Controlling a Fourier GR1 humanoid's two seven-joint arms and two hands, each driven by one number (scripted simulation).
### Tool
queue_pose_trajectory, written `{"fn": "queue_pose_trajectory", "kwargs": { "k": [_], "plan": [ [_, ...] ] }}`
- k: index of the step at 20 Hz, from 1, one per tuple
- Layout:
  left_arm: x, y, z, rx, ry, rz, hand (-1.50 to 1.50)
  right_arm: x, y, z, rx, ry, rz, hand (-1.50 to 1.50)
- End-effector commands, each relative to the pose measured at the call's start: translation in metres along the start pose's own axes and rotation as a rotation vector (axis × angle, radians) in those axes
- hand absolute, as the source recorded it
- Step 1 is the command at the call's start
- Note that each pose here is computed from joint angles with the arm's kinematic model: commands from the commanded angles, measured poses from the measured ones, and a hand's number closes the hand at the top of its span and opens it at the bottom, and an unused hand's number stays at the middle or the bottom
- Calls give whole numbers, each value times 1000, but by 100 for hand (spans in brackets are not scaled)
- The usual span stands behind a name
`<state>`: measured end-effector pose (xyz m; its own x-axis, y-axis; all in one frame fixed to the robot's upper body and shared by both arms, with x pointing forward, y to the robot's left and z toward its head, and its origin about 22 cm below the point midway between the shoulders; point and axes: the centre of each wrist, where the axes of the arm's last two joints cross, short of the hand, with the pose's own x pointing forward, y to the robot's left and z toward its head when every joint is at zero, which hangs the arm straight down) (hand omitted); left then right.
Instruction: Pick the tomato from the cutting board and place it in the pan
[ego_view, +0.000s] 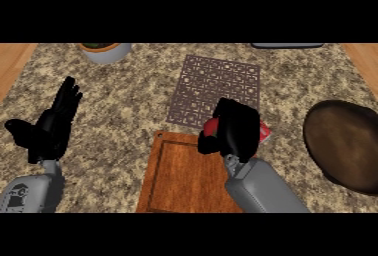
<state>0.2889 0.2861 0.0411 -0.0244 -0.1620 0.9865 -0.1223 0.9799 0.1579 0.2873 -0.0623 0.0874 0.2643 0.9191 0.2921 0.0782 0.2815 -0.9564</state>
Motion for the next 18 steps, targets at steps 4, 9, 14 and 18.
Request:
{"fn": "queue_pose_trajectory", "kwargs": {
  "k": [4, 9, 14, 18],
  "plan": [
    [-3, 6, -1, -1, -2, 11, 0, -9, -47, 29, -269, 147, -99, 150],
    [9, 11, -6, 10, -10, -2, 0, -51, -78, 12, -379, 190, -235, 150],
    [16, -5, -9, -17, -18, -2, 0, -109, -107, -16, -436, 248, -388, 150],
    [1, -6, -3, -16, -9, -3, 0, -167, -109, -34, -461, 301, -274, 150]
  ]
}}
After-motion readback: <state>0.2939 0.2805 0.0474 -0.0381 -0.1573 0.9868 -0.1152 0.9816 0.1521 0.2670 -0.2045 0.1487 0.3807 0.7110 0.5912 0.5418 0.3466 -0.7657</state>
